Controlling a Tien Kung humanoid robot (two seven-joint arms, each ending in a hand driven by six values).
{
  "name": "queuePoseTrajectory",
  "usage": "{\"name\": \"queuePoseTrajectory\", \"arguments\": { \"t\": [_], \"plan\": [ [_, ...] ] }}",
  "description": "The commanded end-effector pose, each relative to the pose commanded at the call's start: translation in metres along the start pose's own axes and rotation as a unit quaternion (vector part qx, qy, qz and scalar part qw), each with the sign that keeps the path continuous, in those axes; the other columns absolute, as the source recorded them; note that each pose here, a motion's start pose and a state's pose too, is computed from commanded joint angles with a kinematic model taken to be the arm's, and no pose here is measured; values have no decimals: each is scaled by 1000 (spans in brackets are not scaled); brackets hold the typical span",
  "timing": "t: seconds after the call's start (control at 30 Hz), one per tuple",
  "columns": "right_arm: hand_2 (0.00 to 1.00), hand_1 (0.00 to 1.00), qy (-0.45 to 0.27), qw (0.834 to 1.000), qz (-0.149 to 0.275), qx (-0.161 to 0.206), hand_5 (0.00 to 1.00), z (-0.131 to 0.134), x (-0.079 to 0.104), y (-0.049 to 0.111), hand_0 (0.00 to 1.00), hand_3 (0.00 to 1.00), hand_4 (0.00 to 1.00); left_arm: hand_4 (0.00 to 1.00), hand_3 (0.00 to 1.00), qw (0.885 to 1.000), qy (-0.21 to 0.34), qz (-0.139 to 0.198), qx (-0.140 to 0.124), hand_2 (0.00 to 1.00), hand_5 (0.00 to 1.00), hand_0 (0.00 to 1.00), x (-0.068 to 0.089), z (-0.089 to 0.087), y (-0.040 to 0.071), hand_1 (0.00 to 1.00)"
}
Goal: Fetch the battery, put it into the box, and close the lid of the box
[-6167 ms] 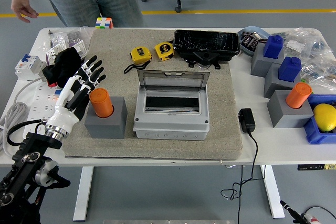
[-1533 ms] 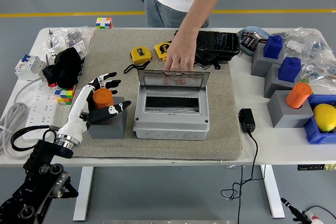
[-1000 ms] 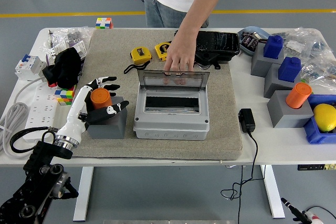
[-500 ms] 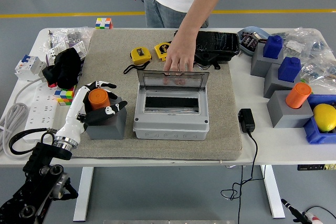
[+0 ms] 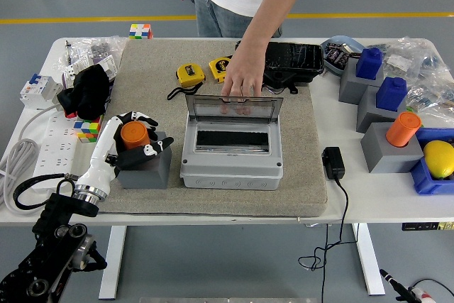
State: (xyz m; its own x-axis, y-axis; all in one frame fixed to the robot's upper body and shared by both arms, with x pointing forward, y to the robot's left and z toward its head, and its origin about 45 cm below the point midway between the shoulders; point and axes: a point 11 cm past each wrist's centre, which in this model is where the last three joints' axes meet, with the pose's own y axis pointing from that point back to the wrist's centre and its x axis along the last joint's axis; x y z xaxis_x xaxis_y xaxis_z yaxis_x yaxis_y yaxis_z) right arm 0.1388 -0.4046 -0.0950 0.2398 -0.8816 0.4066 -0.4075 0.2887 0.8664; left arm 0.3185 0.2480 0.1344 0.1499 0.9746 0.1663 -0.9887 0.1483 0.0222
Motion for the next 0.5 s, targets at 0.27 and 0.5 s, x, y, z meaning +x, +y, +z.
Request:
{"name": "queuePoseTrajectory", "arguments": {
  "t": [0.27,0.5],
  "plan": [
    [835,881,-2,1000,2,1,998,-1,2,0,897,869,998,998,392,1000,1,2,-7,331,121,269,-2,4,-2,360],
    [834,881,-3,1000,1,2,998,-2,1,0,897,869,998,998,385,1000,0,7,-5,325,122,268,0,3,-2,358]
  ]
}}
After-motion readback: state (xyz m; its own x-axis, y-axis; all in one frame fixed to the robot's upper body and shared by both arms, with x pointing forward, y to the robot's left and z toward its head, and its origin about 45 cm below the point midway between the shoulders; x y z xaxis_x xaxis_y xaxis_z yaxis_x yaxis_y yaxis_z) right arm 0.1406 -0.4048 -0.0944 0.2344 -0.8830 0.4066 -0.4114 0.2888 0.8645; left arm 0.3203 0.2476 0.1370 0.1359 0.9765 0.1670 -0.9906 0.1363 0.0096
